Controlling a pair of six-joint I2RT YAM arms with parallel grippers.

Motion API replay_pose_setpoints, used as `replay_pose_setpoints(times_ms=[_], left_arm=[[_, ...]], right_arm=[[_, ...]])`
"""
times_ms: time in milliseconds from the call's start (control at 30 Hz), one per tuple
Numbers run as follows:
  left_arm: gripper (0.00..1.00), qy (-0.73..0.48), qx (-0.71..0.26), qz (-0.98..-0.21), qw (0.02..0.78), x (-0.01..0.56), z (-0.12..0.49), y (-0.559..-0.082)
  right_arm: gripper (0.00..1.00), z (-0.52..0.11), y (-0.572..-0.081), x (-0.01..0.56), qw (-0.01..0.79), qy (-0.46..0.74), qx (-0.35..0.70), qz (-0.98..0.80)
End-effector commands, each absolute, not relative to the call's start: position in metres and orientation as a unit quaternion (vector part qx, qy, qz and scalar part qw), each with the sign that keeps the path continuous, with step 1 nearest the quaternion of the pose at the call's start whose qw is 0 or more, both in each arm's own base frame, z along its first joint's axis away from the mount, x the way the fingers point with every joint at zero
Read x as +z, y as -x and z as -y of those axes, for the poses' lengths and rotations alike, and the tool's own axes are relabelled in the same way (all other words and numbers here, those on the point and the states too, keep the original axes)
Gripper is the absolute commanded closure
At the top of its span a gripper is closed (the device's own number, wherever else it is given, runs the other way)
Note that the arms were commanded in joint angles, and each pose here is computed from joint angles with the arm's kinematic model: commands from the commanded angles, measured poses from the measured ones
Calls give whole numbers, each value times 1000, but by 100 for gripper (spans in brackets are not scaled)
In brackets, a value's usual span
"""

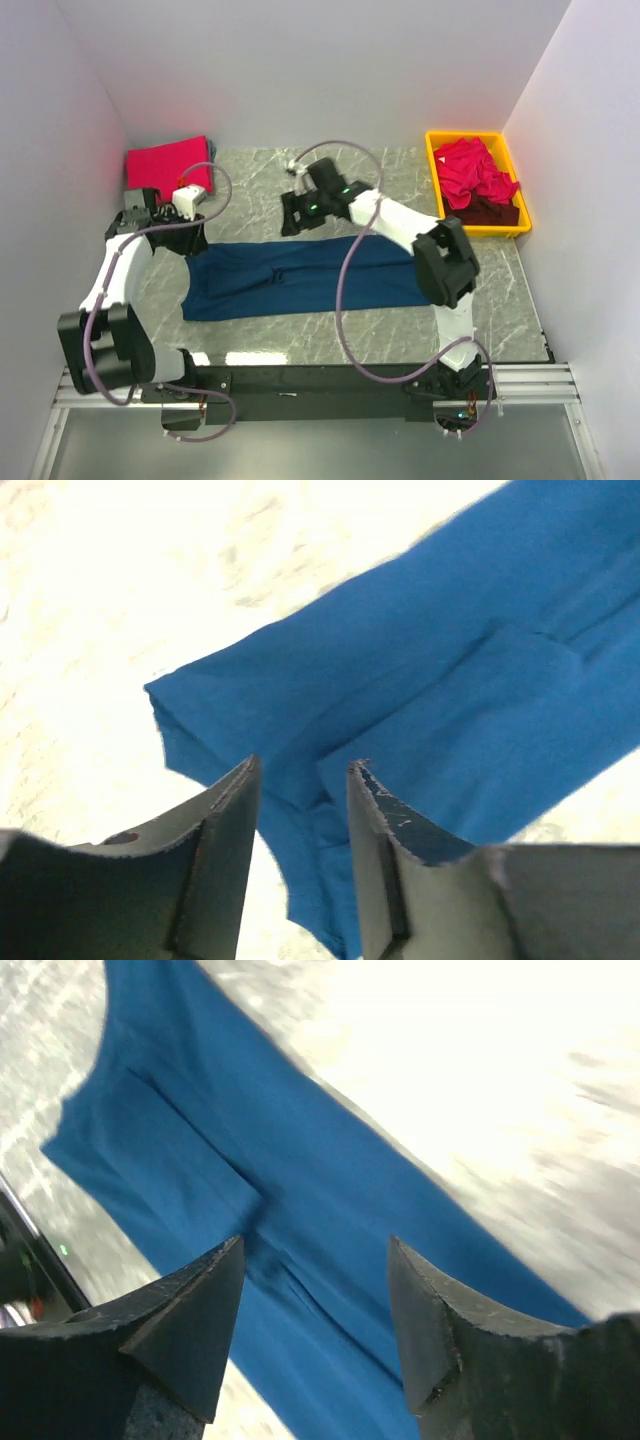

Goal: Fold and stack the t-shirts
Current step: Fold the tshirt

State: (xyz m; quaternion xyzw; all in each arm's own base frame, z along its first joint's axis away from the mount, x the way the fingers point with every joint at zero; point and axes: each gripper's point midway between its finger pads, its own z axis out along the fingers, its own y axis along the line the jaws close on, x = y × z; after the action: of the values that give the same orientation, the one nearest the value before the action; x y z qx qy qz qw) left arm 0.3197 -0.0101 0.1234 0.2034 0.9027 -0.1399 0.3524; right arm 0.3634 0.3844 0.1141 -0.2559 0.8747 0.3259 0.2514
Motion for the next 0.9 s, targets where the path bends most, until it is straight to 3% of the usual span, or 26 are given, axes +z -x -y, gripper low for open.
replay_pose_setpoints(times_ms=[0,133,300,533,867], left_arm=[[56,-216,-156,-912,311,111,31,-289],[60,-218,-145,-930,257,81,41,-272],[58,-231,-125,-946,188,52,56,-261],[59,-209,-83,-965,138,22,49,-273],[61,-203,-39,-973,104,-5,31,-291]], right_arm=[[36,-330,-345,139,218,309,307,-873],[44,-273,-339,110,168,313,236,-905],[54,-211,-341,74,110,300,165,-933],[58,-163,-347,30,65,306,69,-947],[63,-120,-313,-4,-22,333,-1,-942]])
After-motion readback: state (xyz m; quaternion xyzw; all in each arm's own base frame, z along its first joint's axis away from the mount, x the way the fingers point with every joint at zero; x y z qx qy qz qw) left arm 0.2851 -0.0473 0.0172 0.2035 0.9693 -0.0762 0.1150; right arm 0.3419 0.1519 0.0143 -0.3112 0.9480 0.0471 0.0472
